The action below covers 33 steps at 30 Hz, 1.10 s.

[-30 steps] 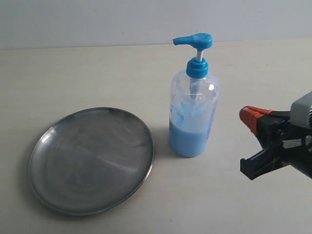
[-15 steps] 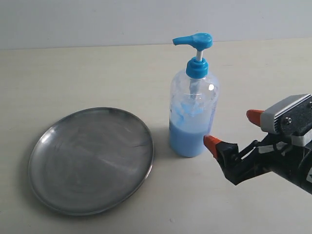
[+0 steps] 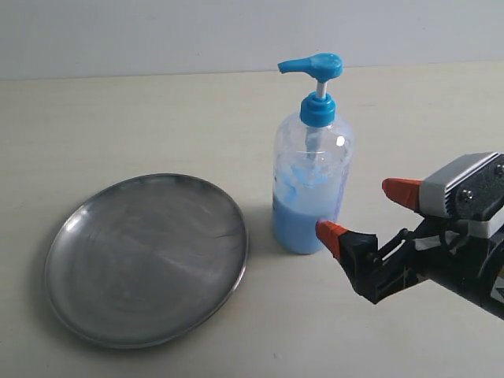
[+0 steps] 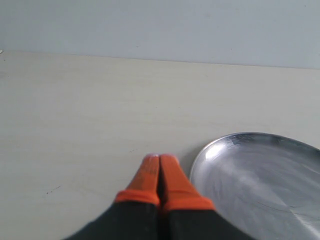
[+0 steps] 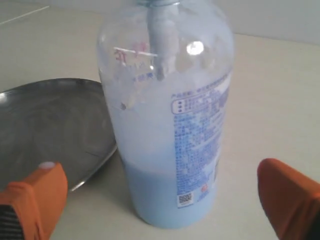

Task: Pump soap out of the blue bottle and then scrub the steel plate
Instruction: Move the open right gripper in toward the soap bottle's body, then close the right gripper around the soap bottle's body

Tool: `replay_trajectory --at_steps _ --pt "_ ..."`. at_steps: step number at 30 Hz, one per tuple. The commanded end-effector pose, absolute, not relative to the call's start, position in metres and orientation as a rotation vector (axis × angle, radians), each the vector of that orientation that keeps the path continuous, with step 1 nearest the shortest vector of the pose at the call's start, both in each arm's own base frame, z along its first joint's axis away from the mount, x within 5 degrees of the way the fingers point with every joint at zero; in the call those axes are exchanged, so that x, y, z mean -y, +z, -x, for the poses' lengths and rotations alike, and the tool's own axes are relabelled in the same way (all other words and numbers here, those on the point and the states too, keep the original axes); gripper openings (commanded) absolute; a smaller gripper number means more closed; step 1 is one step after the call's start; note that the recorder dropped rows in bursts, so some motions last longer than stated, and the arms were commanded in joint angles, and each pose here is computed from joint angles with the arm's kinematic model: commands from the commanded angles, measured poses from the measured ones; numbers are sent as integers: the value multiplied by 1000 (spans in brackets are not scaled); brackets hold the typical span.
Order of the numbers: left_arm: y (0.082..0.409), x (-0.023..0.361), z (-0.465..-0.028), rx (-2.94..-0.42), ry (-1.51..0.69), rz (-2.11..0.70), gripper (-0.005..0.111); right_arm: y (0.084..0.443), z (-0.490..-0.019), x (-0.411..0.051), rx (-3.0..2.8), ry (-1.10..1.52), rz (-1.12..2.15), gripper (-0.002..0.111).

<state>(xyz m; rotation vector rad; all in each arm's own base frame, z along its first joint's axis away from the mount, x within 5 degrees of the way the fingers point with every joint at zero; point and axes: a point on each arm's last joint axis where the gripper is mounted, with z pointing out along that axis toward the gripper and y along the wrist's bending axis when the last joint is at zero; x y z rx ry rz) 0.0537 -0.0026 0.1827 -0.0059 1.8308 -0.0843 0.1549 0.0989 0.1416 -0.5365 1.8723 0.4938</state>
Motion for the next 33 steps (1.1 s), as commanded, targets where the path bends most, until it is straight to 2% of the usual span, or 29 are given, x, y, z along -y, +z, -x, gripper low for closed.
replay_trajectory --at_steps 1,6,10,14,17,25,33 --pt "183 3 -54 -1818 -92 15 0 142 -158 -98 -1860 444 541 104" --pt "183 3 -54 -1818 -92 15 0 144 -156 -115 -1877 417 535 104" --pt "183 3 -54 -1818 -92 15 0 147 -167 -141 -1934 257 426 104" --pt "183 3 -54 -1818 -92 15 0 143 -170 -174 -1953 265 371 104" --pt "183 3 -54 -1818 -92 15 0 134 -174 -180 -1929 153 277 104" --pt "183 3 -54 -1818 -92 15 0 117 -185 -189 -1902 55 225 104" --pt "183 3 -54 -1818 -92 15 0 121 -193 -199 -1840 55 184 104"
